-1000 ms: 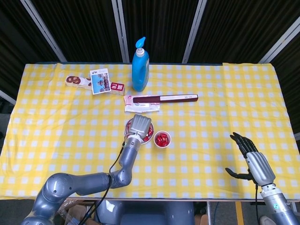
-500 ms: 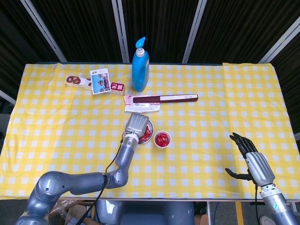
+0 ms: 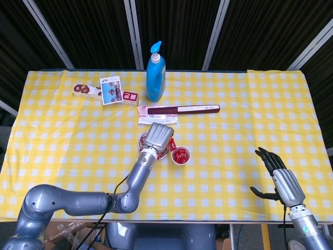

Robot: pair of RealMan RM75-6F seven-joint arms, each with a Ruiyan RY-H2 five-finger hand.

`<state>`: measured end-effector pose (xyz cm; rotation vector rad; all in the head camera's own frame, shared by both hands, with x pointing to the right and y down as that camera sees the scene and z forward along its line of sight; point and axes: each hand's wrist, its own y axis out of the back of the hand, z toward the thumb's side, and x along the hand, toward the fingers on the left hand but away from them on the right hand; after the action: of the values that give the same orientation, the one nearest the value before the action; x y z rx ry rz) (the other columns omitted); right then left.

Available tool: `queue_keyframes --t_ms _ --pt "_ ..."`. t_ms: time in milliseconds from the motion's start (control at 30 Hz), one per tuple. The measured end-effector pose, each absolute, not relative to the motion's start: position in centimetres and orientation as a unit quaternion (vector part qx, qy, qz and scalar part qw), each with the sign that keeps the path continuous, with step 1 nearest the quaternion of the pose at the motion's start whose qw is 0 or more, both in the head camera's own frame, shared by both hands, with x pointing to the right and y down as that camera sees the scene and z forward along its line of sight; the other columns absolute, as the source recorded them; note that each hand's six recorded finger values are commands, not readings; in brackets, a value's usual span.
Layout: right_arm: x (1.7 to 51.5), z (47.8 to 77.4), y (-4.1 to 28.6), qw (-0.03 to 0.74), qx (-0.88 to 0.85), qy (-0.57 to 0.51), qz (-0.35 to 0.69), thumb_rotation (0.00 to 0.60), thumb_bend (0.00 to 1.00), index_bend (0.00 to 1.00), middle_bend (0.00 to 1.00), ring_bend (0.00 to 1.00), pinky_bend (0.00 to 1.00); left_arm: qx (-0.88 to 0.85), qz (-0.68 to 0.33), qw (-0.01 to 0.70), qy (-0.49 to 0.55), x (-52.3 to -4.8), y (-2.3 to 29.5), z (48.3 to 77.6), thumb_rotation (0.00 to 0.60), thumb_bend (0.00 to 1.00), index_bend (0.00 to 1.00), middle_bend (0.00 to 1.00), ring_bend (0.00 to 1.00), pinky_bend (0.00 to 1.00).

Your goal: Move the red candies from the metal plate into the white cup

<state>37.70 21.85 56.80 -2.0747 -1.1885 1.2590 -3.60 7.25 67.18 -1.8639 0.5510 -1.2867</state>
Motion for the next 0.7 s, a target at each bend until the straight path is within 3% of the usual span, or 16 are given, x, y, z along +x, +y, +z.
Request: queue_keyframes --t_ms 267,700 --pt "37.7 56.8 21.9 0.22 -0.749 -0.429 0.455 0.6 0.28 0.0 0.0 0.0 0.0 -0.758 -0.465 0.405 0.213 -1.3 8.3 64.4 0.6 0.43 0.58 0.88 0.95 0.97" --pt "37.7 56.8 21.9 0.218 -0.75 -0.429 0.454 0.6 0.28 0.0 0.0 0.0 0.0 -0.761 -0.475 0.398 0.193 -0.7 9.4 65.8 0.6 0.41 0.57 0.88 0.95 0.97"
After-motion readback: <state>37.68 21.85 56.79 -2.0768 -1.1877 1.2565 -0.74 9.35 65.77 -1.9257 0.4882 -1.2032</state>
